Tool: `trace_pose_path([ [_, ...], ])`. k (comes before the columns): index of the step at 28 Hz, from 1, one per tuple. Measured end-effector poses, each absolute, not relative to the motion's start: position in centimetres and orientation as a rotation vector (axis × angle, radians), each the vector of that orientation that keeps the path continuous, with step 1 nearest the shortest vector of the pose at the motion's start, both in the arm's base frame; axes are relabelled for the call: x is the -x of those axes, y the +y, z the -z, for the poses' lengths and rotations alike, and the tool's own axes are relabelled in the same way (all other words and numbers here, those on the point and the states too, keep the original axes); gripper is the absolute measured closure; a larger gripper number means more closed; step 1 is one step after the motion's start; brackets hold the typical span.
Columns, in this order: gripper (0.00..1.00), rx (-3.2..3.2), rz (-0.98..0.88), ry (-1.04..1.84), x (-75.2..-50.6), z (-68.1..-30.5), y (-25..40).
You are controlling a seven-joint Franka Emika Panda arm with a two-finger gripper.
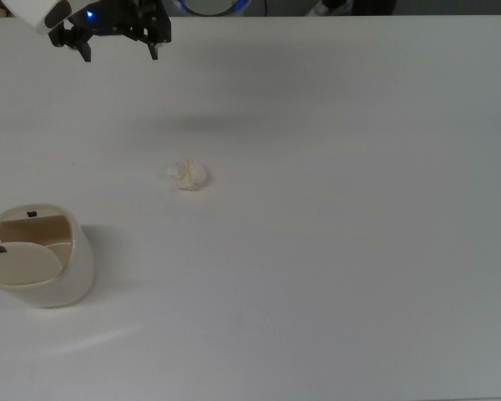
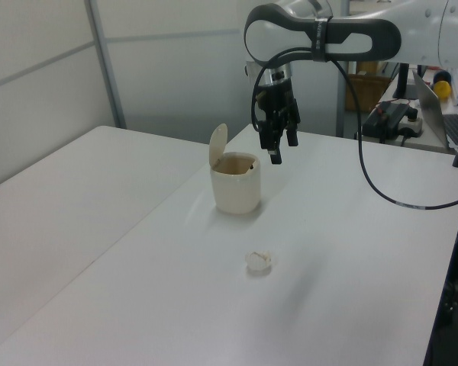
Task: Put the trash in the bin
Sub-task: 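Move the gripper from above the bin down toward the crumpled paper ball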
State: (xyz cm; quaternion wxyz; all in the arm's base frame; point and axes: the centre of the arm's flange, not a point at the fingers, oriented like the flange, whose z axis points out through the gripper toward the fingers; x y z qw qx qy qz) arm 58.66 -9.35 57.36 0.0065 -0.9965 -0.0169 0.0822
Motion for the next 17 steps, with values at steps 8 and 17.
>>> trace_pose_path([
  [8, 0.00, 3.121, -0.236, -0.068, -59.0, -57.1, -8.9],
  [17, 0.00, 3.150, -0.145, -0.094, -60.9, -52.8, -2.9],
])
